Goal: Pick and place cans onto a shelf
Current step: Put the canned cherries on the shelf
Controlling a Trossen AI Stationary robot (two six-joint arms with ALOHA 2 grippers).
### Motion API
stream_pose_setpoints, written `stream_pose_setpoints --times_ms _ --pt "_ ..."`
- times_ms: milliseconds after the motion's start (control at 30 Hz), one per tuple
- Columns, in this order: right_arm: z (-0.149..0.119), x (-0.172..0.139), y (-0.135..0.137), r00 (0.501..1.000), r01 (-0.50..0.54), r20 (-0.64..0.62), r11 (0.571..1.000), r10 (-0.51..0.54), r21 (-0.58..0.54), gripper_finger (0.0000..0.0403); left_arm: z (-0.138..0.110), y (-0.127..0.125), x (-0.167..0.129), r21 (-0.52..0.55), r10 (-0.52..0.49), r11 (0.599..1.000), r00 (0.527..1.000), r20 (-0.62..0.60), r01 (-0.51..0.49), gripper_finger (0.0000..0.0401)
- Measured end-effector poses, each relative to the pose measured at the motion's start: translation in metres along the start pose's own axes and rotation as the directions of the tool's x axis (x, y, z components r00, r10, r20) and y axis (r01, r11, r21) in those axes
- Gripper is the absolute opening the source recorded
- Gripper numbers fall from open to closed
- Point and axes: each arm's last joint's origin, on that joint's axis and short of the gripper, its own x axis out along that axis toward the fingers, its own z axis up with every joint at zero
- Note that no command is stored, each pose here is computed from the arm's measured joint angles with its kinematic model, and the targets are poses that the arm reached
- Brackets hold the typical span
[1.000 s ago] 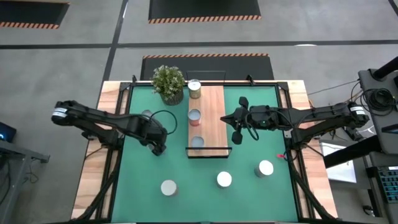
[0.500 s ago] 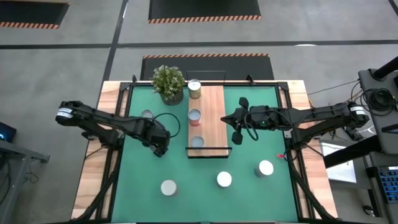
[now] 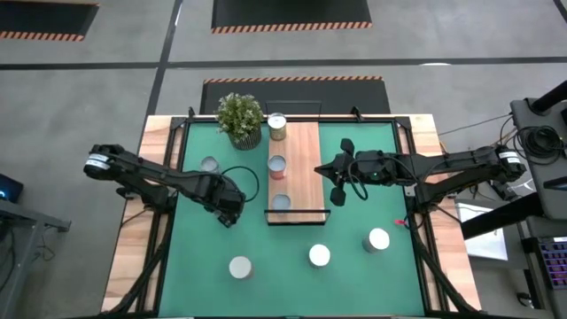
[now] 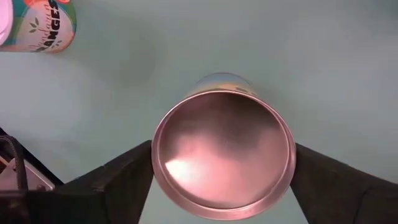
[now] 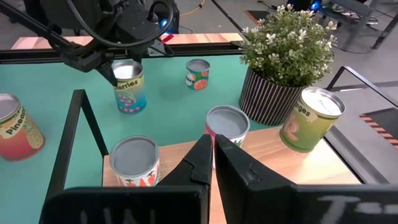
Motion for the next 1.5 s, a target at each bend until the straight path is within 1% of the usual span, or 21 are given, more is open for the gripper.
stream_pose_setpoints --times_ms 67,133,233,367,467,533,600,700,800,933,1067,1133,1333,1500 --pt "0.0 0.0 0.0 1.0 0.0 0.0 1.0 0.0 0.0 0.0009 0.0 0.0 0.0 0.0 0.0 1.0 1.0 0.0 0.0 0.0298" --pt "0.0 0.0 0.0 1.0 0.0 0.0 1.0 0.0 0.0 0.0009 0.0 0.001 -0.002 0.002 0.007 1.0 1.0 -0.005 -0.007 0.0298" --pt "0.0 0.0 0.0 1.0 0.0 0.0 1.0 0.0 0.0 0.0009 0.0 0.004 -0.016 0.012 0.033 0.999 0.999 -0.019 -0.033 0.0309" --pt "0.0 0.0 0.0 1.0 0.0 0.0 1.0 0.0 0.0 0.0009 0.004 0.007 -0.048 0.027 0.087 0.996 0.996 0.01 -0.087 0.0326" --pt "0.0 0.0 0.0 1.0 0.0 0.0 1.0 0.0 0.0 0.0009 0.011 0.005 -0.08 0.049 0.056 0.997 0.995 0.085 -0.06 0.0323" --pt "0.0 0.0 0.0 1.0 0.0 0.0 1.0 0.0 0.0 0.0009 0.017 0.002 -0.101 0.073 0.014 0.997 0.989 0.144 -0.025 0.0317" --pt "0.0 0.0 0.0 1.0 0.0 -0.002 1.0 0.0 -0.001 0.0009 0.024 -0.001 -0.122 0.103 -0.028 0.995 0.974 0.223 0.005 0.0313" --pt "-0.002 -0.002 0.0 1.0 0.0 -0.027 1.0 -0.001 -0.007 0.0009 0.033 -0.005 -0.15 0.148 -0.061 0.989 0.939 0.338 0.011 0.0312" --pt "-0.004 -0.007 -0.002 0.999 0.002 -0.05 1.0 -0.002 -0.005 0.0009 0.043 -0.009 -0.174 0.19 -0.077 0.982 0.893 0.443 -0.01 0.0312" --pt "-0.005 -0.016 -0.004 0.999 0.002 -0.045 1.0 -0.002 0.013 0.0009 0.059 -0.014 -0.198 0.255 -0.102 0.966 0.849 0.519 -0.039 0.0312" --pt "-0.013 -0.026 -0.007 0.999 0.002 -0.041 1.0 -0.002 0.014 0.0009 0.082 -0.021 -0.209 0.307 -0.112 0.949 0.824 0.555 -0.077 0.0312" --pt "-0.014 -0.034 -0.009 1.0 0.001 -0.02 1.0 -0.001 0.02 0.0009 0.093 -0.025 -0.211 0.335 -0.111 0.936 0.816 0.567 -0.106 0.0312" --pt "-0.022 -0.053 -0.015 1.0 -0.002 0.031 0.999 0.0 0.049 0.0009 0.131 -0.034 -0.203 0.394 -0.089 0.899 0.801 0.592 -0.192 0.0312" --pt "-0.026 -0.059 -0.016 0.998 -0.004 0.057 0.998 0.001 0.055 0.0009 0.161 -0.032 -0.189 0.38 -0.055 0.896 0.792 0.608 -0.23 0.0312"
